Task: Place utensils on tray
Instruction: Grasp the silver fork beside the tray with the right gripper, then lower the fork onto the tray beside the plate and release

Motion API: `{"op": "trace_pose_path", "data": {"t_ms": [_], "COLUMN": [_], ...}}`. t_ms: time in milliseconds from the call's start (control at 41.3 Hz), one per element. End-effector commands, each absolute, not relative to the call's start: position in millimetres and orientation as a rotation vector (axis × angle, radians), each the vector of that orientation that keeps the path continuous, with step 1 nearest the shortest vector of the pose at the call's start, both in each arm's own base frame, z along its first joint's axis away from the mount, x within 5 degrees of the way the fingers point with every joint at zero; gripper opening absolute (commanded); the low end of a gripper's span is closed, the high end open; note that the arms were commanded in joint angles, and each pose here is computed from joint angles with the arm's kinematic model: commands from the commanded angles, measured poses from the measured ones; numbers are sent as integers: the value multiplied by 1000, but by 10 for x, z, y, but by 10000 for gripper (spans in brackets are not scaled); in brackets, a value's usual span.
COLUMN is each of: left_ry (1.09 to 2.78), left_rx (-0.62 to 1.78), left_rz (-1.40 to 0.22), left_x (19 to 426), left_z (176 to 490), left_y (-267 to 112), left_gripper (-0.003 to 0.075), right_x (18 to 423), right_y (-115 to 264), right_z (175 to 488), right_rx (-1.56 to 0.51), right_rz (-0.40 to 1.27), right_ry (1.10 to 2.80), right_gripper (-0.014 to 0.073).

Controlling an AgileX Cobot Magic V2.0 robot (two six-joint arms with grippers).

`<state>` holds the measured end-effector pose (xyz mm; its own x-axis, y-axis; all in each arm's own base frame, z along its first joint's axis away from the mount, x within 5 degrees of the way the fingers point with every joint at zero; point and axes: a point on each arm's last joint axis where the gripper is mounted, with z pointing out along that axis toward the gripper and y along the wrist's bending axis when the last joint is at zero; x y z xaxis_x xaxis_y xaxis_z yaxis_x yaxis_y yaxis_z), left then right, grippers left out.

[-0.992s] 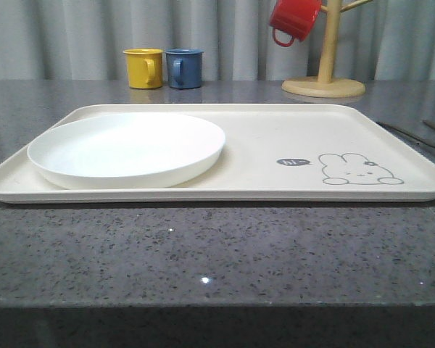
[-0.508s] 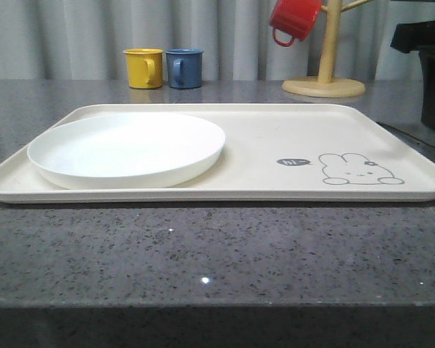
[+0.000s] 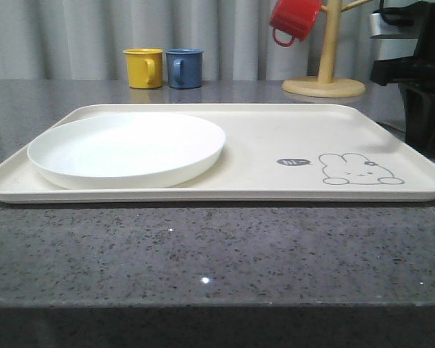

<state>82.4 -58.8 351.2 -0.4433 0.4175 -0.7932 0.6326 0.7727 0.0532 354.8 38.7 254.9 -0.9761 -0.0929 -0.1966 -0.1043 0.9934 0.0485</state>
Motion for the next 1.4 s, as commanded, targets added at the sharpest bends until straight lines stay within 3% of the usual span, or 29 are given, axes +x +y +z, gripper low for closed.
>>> {"op": "trace_pose_path", "data": {"t_ms": [0, 97, 169, 363, 556, 798, 919, 1137, 1379], "left_ry": [2014, 2014, 2014, 2014, 2014, 2014, 2012, 2009, 2009], "left_rx": [742, 742, 742, 742, 742, 742, 741, 740, 740], "left_rz": [-348, -348, -348, -348, -348, -348, -349, -349, -349], "left_x": [844, 844, 844, 844, 844, 844, 845, 847, 847], "left_z": [3644, 3644, 3644, 3644, 3644, 3644, 3646, 3649, 3649], "left_y": [-612, -612, -612, -612, -612, -612, -612, -613, -613], "left_gripper": [365, 365, 365, 365, 365, 365, 365, 365, 365], "right_x": [3530, 3522, 3520, 3498, 3437, 3319, 3279, 3353, 3501], "right_y": [384, 384, 384, 371, 419, 1081, 1412, 1801, 1947], "right_z": [2784, 2782, 2782, 2890, 3271, 3536, 3514, 3304, 3055], "right_rx": [-163, -164, -164, -173, -124, -311, -320, -113, 80], "right_rz": [83, 83, 83, 64, 123, 319, 339, 361, 402], "right_ry": [2866, 2875, 2877, 2876, 2788, 2718, 2730, 2799, 2813], "right_gripper": [149, 16, -25, -26, -26, -25, -25, -25, -25]}}
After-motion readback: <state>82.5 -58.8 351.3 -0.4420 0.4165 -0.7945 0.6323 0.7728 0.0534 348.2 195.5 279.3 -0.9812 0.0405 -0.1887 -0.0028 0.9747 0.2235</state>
